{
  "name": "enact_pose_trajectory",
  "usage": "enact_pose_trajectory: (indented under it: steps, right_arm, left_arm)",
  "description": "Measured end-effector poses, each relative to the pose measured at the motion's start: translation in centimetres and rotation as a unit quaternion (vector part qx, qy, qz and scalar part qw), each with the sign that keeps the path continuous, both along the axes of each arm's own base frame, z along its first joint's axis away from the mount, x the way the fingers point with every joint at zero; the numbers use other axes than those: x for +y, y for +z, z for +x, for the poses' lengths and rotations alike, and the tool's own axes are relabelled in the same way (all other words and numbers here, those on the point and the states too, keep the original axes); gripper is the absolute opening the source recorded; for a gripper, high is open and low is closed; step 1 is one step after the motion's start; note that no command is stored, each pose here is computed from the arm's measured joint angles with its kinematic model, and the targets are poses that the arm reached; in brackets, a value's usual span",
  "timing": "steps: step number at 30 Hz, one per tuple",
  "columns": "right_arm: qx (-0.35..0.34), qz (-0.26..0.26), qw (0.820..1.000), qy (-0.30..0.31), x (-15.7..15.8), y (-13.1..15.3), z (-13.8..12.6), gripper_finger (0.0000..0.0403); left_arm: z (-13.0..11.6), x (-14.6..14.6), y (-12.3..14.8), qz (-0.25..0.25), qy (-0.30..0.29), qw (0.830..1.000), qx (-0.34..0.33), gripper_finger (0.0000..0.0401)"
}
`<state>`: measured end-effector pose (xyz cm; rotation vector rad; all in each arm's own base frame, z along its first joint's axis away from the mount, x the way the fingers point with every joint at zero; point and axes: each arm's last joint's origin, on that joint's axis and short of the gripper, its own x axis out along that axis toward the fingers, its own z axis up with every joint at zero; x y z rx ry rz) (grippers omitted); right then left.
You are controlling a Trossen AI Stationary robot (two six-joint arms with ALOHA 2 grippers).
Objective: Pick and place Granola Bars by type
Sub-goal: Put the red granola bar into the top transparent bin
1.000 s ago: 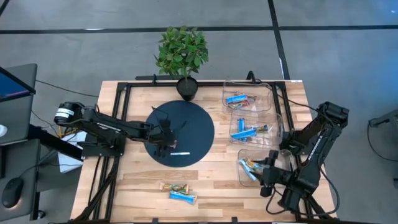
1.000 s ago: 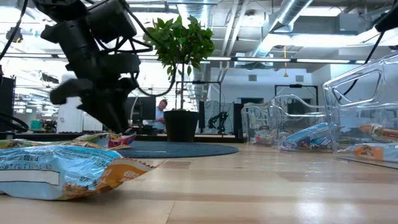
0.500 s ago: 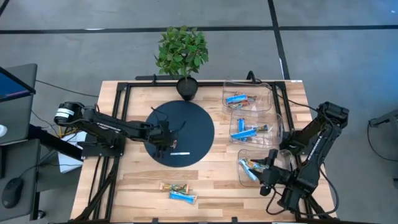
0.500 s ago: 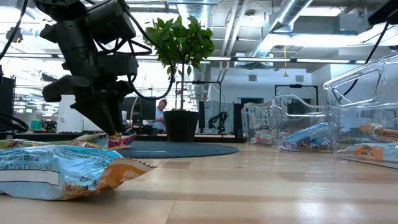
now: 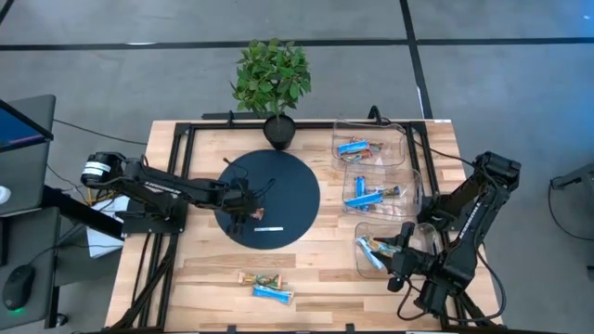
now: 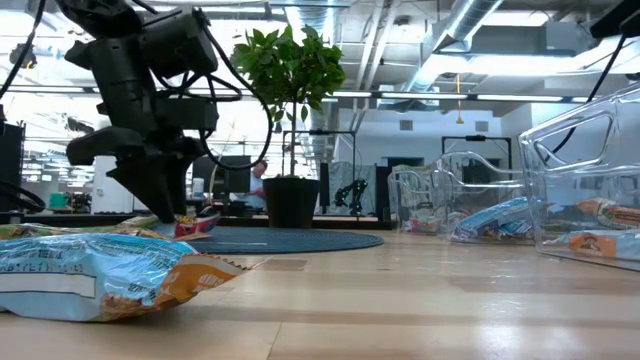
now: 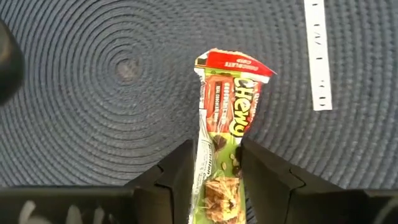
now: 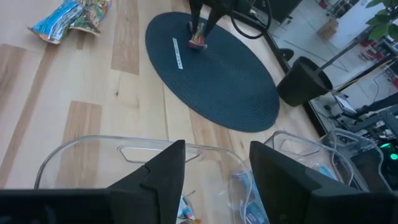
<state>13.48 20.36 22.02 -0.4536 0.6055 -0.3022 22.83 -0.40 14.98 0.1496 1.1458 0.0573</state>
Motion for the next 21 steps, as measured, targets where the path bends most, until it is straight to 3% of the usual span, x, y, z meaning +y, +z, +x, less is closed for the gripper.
enact_pose_trajectory:
  steps: [13, 21]
  right_arm:
    - [-0.003, 0.007, 1.000, 0.000, 0.11, -0.01, 0.06, 0.0170]
    - [-0.003, 0.007, 1.000, 0.000, 0.12, -0.01, 0.06, 0.0169]
  left_arm:
    - [-0.10, 0.60, -0.05, -0.015, 0.018, 1.000, 0.005, 0.0233]
    - [-0.90, 1.05, -0.83, -0.029, 0.059, 0.998, 0.026, 0.0245]
